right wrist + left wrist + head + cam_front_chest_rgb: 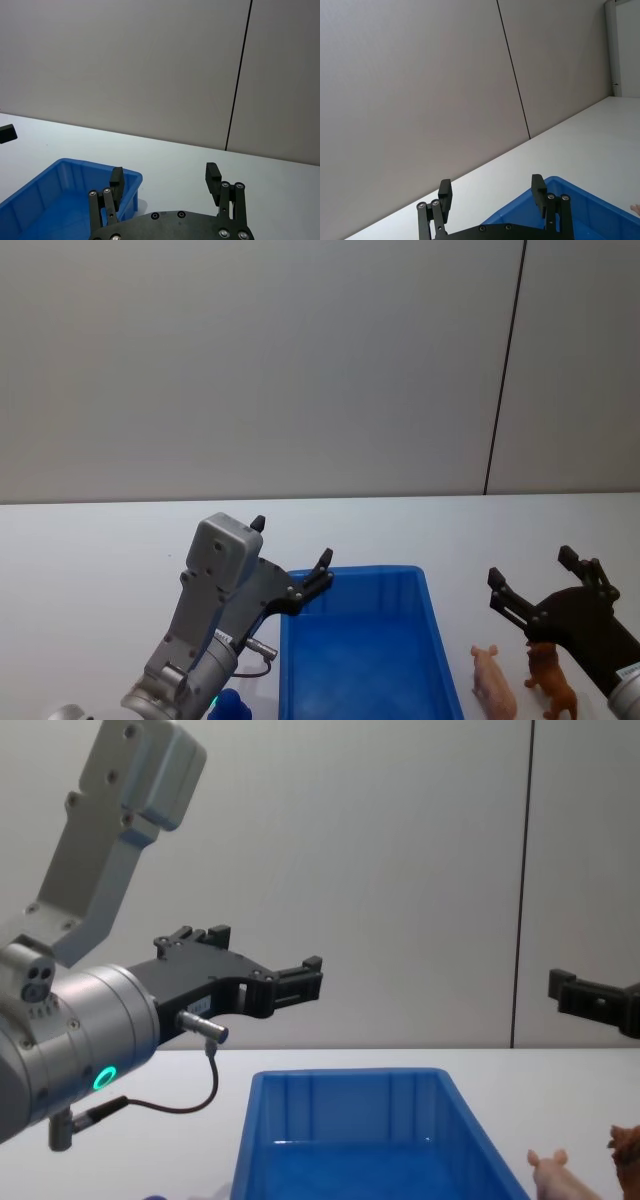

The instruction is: Pick up the two dolls from the table and place them into the box.

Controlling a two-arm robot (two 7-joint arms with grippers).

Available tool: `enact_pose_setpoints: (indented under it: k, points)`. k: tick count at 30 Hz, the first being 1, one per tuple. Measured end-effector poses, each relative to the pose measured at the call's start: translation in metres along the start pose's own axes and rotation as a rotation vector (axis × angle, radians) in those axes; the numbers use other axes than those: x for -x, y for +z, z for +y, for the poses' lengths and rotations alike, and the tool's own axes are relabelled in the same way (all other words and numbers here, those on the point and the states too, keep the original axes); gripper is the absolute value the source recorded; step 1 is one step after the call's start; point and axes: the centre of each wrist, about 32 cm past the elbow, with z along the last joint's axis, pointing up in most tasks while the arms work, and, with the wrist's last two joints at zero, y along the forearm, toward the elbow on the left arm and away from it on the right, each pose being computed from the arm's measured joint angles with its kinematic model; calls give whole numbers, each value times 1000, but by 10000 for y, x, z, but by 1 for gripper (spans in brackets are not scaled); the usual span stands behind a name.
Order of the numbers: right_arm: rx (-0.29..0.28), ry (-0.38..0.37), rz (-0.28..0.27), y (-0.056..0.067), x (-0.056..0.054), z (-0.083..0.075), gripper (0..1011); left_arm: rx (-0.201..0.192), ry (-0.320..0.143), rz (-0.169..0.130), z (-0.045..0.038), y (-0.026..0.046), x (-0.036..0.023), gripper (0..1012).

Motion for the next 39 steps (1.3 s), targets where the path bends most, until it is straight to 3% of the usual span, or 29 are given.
enact_pose_setpoints:
  k: [26,39]
  points:
    - [4,-8,3,-15,-34,-11,1001,0,0,0,0,0,0,1001]
    - [72,-58,17,-81,-149,-30,1001,0,0,0,0,0,0,1001]
